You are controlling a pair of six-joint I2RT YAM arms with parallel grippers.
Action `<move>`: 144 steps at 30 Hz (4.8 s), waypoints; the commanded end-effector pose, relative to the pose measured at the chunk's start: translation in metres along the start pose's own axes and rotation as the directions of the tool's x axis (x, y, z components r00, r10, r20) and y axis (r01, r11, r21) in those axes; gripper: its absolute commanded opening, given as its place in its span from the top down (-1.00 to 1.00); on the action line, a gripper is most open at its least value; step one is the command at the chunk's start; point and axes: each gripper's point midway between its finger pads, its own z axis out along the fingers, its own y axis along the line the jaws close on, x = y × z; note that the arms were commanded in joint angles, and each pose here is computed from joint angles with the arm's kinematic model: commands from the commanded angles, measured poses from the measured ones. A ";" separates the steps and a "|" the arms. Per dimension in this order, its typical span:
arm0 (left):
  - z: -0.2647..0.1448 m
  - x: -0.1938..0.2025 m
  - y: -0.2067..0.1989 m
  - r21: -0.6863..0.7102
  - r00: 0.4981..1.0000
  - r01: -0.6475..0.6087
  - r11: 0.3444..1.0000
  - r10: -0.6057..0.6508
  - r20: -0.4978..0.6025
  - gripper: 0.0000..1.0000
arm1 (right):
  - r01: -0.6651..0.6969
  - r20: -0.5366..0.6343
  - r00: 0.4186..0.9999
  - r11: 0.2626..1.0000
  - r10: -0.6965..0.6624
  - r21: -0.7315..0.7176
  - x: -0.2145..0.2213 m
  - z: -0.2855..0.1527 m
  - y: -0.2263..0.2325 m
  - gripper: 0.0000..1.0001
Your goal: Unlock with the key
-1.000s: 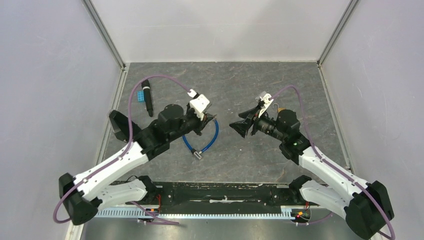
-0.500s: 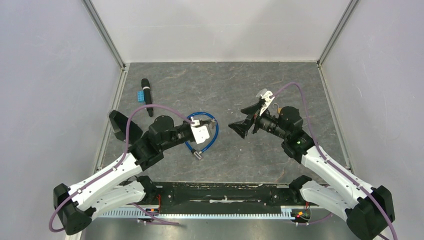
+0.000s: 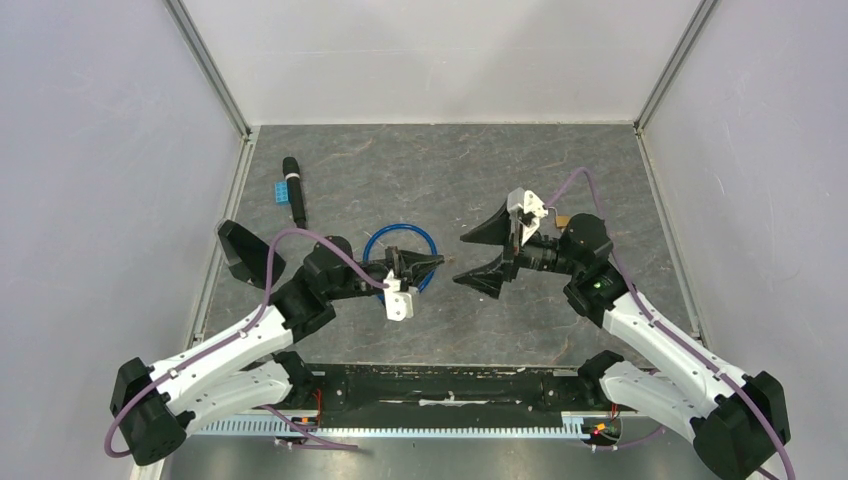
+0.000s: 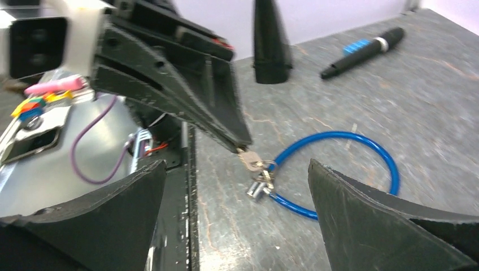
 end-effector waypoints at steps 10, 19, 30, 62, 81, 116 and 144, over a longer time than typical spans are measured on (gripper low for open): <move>-0.004 -0.051 0.004 -0.027 0.938 -0.259 0.966 0.258 0.233 0.95 | 0.085 0.017 0.996 0.965 -0.083 -0.249 -0.018 0.001 0.039 -0.89; -0.003 -0.053 -0.002 0.012 0.938 -0.253 0.967 0.242 0.250 0.95 | 0.057 0.027 0.998 0.964 -0.052 -0.261 -0.020 0.006 0.037 -0.49; 0.000 -0.056 -0.003 0.048 0.959 -0.137 0.989 0.120 0.258 0.96 | 0.155 0.038 0.988 0.965 -0.150 -0.212 -0.004 0.002 0.029 0.06; 0.006 -0.057 -0.015 0.141 0.961 0.061 0.988 -0.097 0.259 0.96 | 0.362 0.112 0.931 0.917 -0.347 -0.170 -0.008 -0.001 0.038 0.34; 0.011 -0.049 0.001 0.080 0.881 0.435 0.897 -0.442 0.167 0.70 | 0.377 0.102 0.925 0.920 -0.366 -0.112 -0.012 0.000 0.029 1.00; 0.004 0.056 0.025 -0.089 -0.598 0.555 -0.827 -0.471 0.649 -0.49 | 0.612 -0.102 0.791 0.786 -0.604 0.087 0.013 0.015 -0.014 1.00; -0.057 0.102 -0.047 -0.827 -0.195 0.563 0.000 -0.972 -0.133 -0.66 | -0.113 -0.421 0.708 0.680 0.567 0.725 0.204 -0.051 -0.056 -0.26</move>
